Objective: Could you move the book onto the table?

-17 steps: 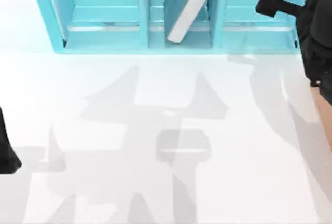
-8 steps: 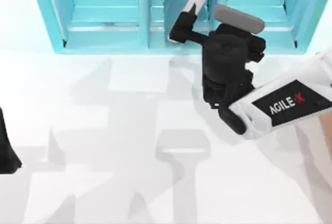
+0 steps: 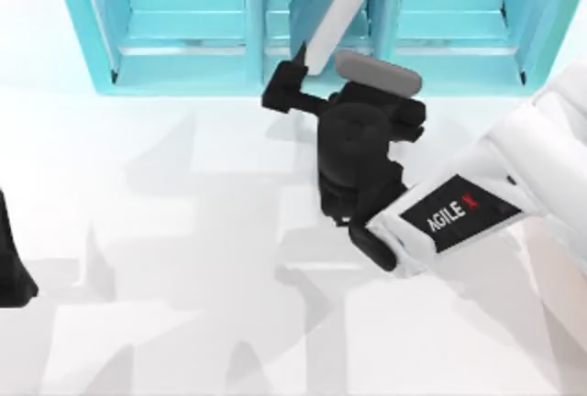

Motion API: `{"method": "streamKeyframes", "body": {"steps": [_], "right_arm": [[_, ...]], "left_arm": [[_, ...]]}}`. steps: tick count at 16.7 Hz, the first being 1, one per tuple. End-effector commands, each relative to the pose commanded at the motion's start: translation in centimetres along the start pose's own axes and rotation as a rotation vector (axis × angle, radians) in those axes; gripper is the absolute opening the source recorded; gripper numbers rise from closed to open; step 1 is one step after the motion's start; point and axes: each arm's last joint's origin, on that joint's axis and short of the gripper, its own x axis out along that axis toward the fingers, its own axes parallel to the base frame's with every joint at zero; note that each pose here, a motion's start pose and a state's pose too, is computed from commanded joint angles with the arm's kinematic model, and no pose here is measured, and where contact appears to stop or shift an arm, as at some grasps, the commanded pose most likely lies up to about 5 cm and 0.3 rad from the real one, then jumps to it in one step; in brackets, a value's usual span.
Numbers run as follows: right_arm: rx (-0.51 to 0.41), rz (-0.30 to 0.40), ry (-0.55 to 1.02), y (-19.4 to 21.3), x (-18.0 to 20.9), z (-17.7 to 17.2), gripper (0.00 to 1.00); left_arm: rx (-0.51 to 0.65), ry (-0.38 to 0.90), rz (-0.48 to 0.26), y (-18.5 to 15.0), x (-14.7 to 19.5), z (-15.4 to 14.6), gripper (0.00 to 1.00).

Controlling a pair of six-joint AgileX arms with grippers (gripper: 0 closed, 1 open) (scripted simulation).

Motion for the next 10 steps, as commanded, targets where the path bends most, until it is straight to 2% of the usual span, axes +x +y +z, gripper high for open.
{"method": "streamKeyframes", "body": {"steps": [5,10], "right_arm": [[-0.002,-0.003,0.002,-0.1,0.4,0.0,1.0],[0.0,0.0,0.0,0.4,4.7,-0.3,1.0]], "left_arm": [[0.0,0.0,0.0,0.0,0.0,0.0,1.0],[0.0,0.0,0.0,0.0,0.0,0.0,1.0]]}}
